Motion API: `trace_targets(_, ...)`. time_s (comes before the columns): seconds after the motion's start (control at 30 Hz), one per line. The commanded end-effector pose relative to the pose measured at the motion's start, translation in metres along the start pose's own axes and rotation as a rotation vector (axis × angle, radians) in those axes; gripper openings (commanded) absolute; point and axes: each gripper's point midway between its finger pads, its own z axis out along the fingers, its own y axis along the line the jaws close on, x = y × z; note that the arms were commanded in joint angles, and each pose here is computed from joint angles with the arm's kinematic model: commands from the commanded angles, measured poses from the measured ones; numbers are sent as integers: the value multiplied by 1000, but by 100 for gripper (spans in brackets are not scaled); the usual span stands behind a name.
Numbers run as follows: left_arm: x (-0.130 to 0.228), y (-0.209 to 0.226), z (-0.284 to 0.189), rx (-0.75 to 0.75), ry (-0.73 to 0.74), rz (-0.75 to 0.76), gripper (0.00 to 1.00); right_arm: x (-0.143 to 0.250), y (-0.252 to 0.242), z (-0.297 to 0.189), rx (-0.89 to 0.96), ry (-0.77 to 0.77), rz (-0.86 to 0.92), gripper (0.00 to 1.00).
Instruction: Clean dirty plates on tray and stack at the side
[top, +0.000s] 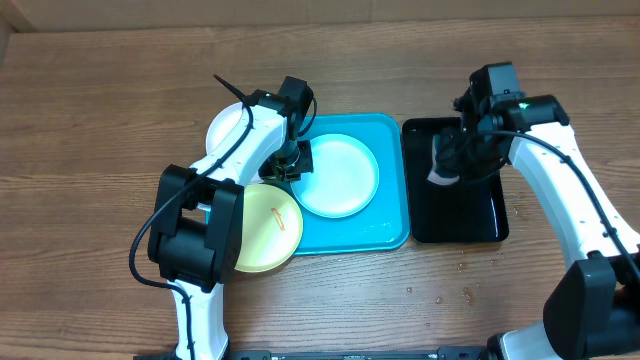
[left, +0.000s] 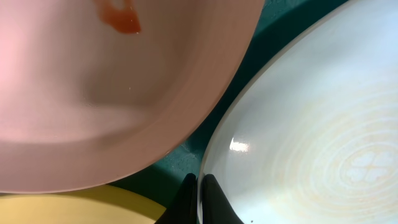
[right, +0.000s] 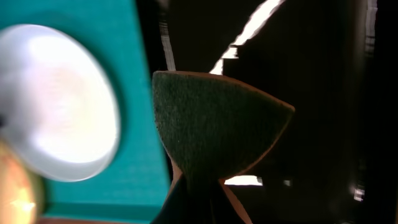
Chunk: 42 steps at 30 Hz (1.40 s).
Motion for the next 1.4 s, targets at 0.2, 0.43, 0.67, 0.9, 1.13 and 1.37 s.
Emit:
trace_targets(0.2,-3,-4,-7,16,-20,3,4,23,-40,53,149,23,-7,4)
trace_targets(0.43,-2,-3,-7,16,-20,3,4,32,-46,72,147,18,-8,4)
trace_targets(0.67,-2,-3,-7,16,-19,3,4,31,-45,71,147,17,-9,67)
trace_targets(0.9,-2,-3,-7,16,-20,3,4,18,-18,39,50,39,-6,76)
trace_targets(1.13,-3,-4,-7,17,-23,3,4,41,34,20,-146,163,-33,4)
trace_targets(1.37,-3,-4,-7,17,-22,3,4,90,51,41,-111,288,-67,4)
